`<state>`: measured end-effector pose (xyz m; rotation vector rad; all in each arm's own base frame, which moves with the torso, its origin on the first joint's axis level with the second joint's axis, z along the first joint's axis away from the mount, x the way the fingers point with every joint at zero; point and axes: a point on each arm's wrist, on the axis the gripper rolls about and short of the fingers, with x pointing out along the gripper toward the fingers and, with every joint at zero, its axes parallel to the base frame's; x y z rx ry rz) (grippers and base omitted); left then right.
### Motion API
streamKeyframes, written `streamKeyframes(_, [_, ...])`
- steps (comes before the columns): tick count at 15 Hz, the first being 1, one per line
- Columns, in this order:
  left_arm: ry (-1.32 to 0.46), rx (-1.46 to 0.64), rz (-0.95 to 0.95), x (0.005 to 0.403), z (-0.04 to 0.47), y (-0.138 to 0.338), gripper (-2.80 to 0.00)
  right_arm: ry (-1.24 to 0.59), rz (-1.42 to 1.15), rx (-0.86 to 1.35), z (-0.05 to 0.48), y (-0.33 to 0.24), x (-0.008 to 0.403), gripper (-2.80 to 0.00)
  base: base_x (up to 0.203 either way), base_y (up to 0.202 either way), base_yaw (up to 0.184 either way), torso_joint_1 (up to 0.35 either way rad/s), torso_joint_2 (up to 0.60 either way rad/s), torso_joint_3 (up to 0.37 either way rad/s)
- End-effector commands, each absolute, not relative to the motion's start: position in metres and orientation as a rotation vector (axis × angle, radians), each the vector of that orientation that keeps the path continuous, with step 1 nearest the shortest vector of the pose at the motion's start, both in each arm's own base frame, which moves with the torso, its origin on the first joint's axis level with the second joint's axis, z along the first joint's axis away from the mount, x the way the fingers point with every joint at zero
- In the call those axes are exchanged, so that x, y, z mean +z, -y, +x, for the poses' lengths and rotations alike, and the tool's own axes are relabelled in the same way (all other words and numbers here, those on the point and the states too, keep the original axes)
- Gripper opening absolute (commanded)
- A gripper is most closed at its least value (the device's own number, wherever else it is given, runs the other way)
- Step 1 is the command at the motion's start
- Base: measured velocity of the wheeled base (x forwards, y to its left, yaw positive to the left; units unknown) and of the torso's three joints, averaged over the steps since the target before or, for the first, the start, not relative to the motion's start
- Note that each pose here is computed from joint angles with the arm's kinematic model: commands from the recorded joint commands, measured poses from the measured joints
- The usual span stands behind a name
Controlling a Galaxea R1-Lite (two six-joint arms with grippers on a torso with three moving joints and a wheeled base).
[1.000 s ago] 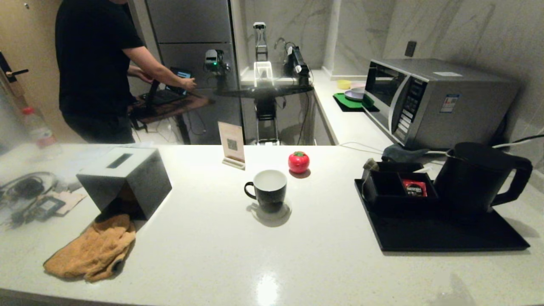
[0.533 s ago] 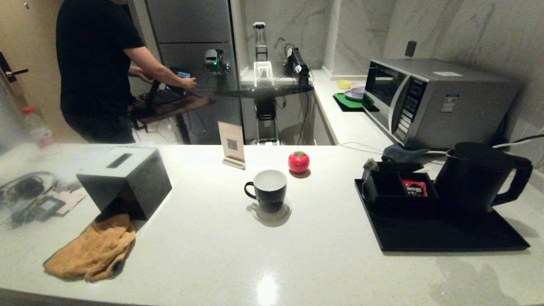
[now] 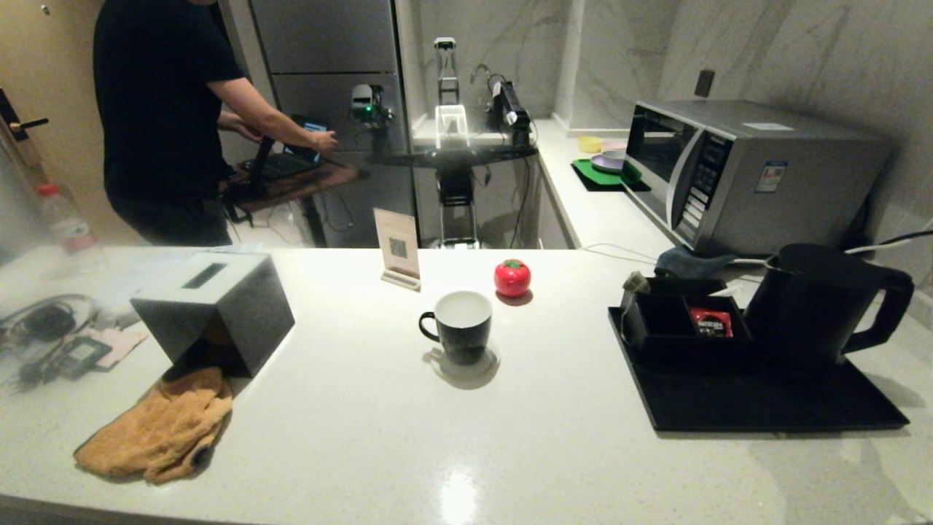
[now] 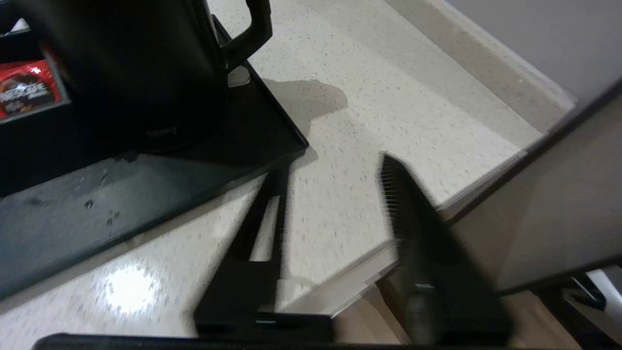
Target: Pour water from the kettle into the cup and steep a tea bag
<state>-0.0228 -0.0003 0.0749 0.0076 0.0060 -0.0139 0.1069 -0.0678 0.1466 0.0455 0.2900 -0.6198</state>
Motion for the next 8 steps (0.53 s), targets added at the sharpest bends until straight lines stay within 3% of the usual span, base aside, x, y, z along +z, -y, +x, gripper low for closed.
streamKeyframes(1, [-0.008,-0.014,0.008,0.075,-0.023,0.000,-2.80,-0.345,0.060,-0.618,0.123,0.078,0.136,0.00,0.000,0.000,0.000,0.000,0.00,0.000])
streamKeyframes(8, [-0.008,-0.014,0.008,0.075,-0.023,0.000,-2.80,-0.283,0.048,-0.615,0.171,0.107,0.117,0.00,0.000,0.000,0.000,0.000,0.00,0.000])
